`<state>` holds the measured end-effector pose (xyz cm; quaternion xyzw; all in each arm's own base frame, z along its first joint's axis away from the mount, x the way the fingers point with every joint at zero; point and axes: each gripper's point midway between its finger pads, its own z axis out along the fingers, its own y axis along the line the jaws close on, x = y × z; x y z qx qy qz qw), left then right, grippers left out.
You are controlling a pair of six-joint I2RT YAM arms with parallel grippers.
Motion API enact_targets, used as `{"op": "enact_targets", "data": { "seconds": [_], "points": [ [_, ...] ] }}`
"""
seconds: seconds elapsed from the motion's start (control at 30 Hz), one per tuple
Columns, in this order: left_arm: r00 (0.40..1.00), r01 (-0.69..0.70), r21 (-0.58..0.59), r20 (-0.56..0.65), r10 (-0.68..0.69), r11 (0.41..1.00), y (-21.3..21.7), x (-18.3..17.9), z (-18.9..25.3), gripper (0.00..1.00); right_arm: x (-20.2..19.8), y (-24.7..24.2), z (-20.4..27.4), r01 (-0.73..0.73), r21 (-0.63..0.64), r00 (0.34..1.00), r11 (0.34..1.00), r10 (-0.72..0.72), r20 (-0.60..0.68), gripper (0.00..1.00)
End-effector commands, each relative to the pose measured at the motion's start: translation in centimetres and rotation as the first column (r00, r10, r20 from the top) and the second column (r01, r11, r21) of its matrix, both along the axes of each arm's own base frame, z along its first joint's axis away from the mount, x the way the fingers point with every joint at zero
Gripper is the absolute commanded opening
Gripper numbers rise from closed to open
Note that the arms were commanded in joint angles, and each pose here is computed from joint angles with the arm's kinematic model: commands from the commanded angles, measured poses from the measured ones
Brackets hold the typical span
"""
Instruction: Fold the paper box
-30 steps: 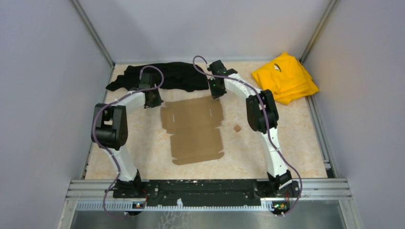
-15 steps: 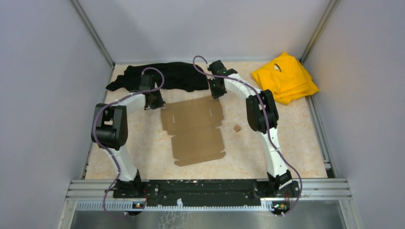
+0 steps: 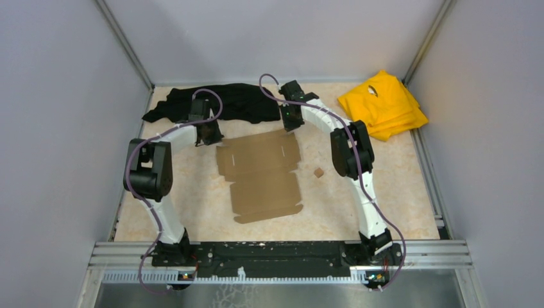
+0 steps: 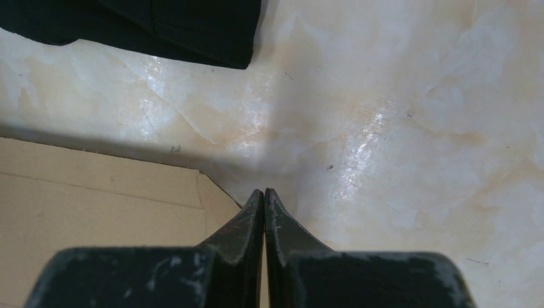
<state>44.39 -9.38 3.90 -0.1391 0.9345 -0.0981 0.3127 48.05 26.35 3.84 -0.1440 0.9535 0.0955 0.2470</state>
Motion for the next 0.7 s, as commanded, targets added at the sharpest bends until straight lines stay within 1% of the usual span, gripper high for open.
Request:
{"op": "enact_targets", "data": {
  "seconds": [0.0,0.67],
  "points": [
    [0.999,0.030,-0.036,0.028,-0.029,0.999,-1.4,1.1,0.8,0.00,1.6,0.5,4.9,0.015,0.055,0.993,0.998,-0.022,0.116,0.00],
    [0.997,0.064,-0.037,0.034,-0.063,0.997,-3.6,1.7,1.3,0.00,1.3,1.0,5.8,0.005,0.092,0.993,0.996,-0.016,0.120,0.00]
  ]
}}
